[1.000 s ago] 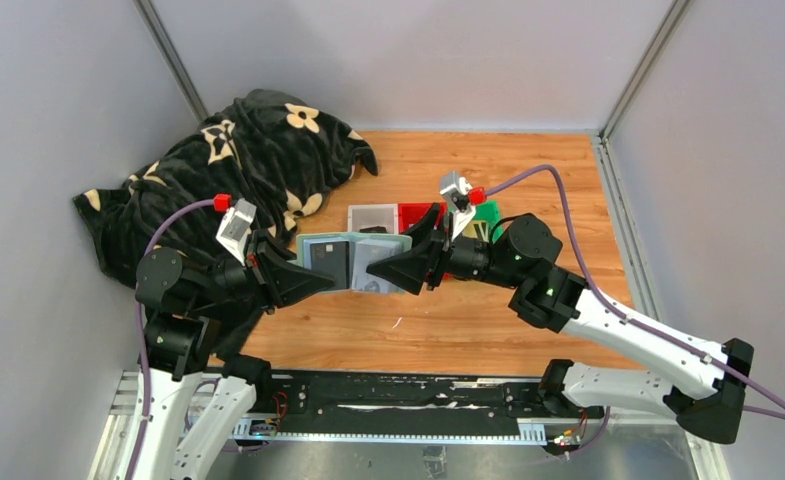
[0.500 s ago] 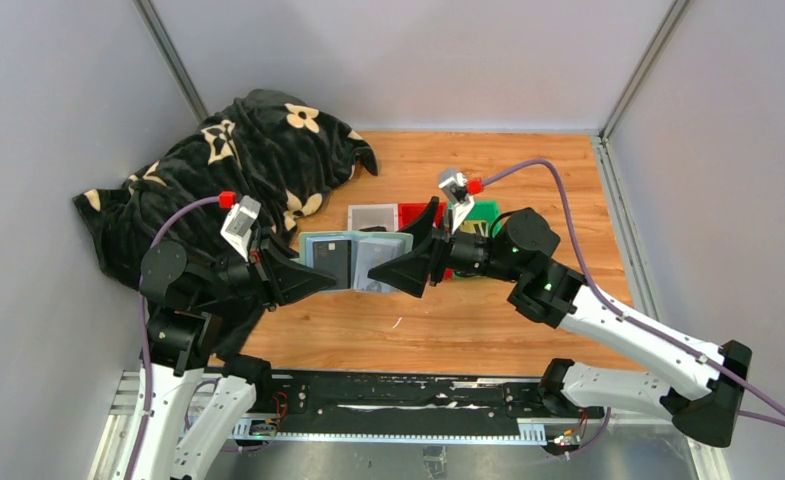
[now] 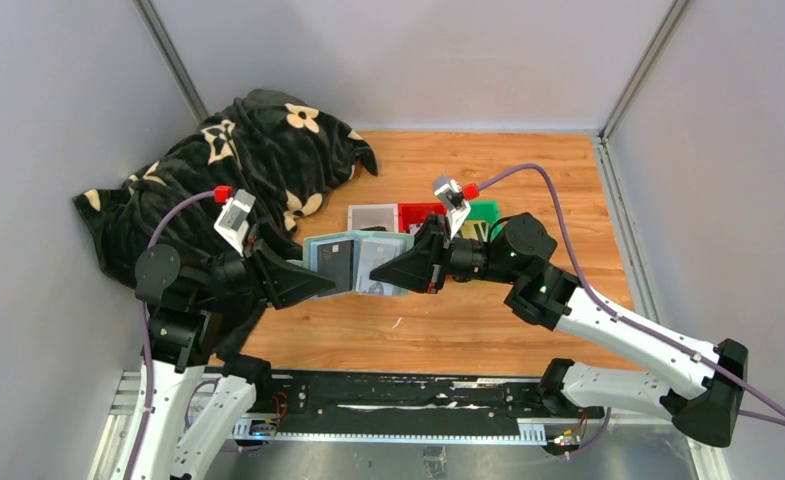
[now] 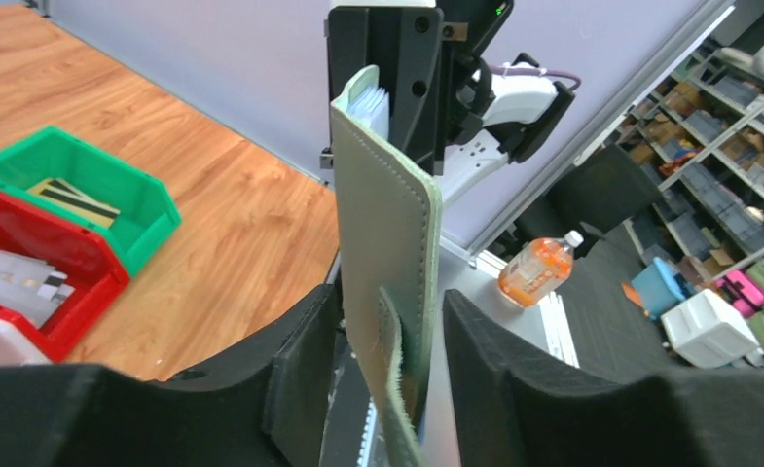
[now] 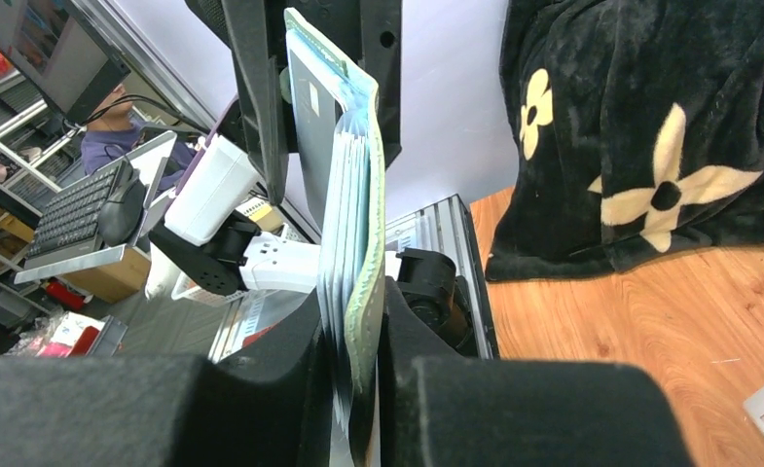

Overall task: Take the credit cards out of the card holder
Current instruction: Remove the credit card from the card holder.

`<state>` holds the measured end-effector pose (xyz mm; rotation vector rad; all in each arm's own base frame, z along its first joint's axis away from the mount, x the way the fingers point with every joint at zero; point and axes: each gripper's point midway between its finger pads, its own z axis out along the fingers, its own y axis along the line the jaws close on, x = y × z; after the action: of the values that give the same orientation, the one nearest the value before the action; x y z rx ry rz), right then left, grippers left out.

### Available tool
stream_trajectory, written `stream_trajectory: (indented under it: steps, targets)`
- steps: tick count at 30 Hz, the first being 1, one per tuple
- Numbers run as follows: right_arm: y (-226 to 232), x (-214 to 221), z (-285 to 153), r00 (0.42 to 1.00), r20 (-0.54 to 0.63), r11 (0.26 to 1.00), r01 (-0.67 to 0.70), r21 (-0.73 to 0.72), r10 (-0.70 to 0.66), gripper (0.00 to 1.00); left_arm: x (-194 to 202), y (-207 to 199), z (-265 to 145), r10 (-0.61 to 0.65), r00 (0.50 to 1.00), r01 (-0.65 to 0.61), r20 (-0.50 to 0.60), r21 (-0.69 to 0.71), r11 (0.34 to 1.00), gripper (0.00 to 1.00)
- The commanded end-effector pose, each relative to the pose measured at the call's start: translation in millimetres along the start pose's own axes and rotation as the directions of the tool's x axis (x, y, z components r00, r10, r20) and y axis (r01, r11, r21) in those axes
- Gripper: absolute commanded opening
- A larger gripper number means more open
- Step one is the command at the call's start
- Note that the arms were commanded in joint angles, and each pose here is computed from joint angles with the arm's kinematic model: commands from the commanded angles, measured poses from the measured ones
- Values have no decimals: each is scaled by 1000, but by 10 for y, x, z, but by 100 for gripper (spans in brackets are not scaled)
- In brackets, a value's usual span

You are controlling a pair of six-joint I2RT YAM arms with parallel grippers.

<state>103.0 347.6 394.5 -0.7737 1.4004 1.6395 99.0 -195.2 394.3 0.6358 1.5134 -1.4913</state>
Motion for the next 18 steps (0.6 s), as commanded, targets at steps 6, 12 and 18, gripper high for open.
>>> stream_trajectory:
  steps: [6,12,18]
  targets:
    - [182,-107,-55,999,46,997,17,-80,-13,0,-121,-90,43,-27,999,25,22,53,998,35]
    - [192,-88,-71,999,48,996,4,-87,0,6,-119,-86,47,-39,999,37,24,59,998,13]
    - [-27,-273,-197,998,57,998,23,59,-26,55,-83,102,36,-18,1000,19,11,-50,999,0]
